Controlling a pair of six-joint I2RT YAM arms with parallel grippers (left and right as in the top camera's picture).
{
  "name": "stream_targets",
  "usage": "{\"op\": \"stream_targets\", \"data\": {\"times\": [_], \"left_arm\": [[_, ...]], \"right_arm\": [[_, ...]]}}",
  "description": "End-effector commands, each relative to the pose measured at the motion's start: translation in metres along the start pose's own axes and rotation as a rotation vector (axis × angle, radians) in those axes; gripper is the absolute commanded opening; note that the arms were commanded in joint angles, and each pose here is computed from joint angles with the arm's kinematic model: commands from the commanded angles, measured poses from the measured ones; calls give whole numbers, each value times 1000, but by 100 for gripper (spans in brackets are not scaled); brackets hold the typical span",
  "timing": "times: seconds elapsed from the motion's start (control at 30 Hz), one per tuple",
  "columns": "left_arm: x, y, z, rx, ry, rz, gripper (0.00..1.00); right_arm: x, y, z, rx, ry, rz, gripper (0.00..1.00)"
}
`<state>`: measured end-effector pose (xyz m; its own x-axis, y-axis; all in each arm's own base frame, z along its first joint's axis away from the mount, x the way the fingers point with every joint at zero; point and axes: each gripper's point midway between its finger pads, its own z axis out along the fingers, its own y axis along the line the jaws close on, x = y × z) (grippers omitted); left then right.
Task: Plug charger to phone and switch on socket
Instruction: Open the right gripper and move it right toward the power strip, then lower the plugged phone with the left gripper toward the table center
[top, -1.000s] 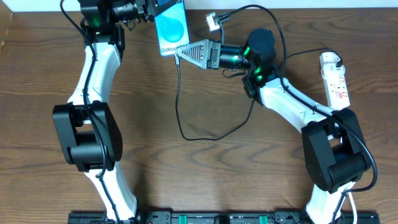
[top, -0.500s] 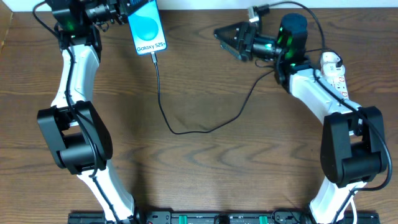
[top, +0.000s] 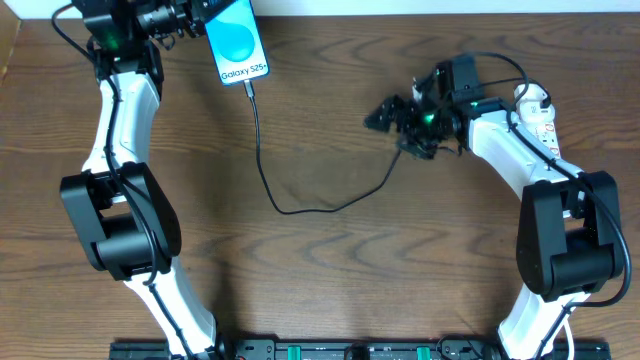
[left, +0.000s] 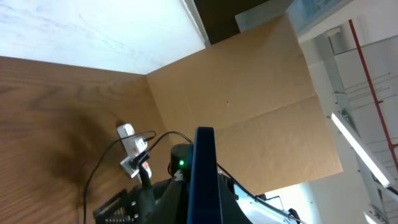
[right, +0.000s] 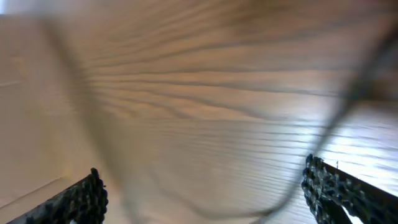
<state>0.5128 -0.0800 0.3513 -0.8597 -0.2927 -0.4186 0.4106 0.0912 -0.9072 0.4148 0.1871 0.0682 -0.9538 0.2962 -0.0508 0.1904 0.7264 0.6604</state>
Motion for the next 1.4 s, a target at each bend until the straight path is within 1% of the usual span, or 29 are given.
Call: {"op": "stream_targets", "data": {"times": [0.0,0.2,0.4,0.53,0.63,0.77,0.8,0.9,1.13,1.23,1.37], "left_arm": [[-3,-9,3,5,-9,69,7],[3,-9,15,16,14,113,7],[7,7,34,23,23,73,7],[6,31,39,1,4,35,7],[6,59,40,-31,-9,4,7],[14,91,39,-64,1,-45,6],[16,99,39,-70,4,-45,8],[19,113,40,-74,11,-37,7],[23,129,36,-91,17,0,7],[31,138,35,-110,32,15,7],[39,152,33,-151,39,14,7]], "right_arm": [[-8,-26,-7,161,-64,-60,99],[-3,-44,-11,252,-58,-42,99],[-1,-46,-11,261,-48,-34,98],[13,-49,-12,255,12,0,99],[25,-50,-14,241,68,36,99],[35,-62,-22,271,113,92,99],[36,-65,-24,279,119,103,99],[34,-71,-28,290,114,107,99],[22,-78,-34,286,76,124,99],[10,-73,-39,250,34,108,99],[-2,-46,-45,124,2,30,99]]}}
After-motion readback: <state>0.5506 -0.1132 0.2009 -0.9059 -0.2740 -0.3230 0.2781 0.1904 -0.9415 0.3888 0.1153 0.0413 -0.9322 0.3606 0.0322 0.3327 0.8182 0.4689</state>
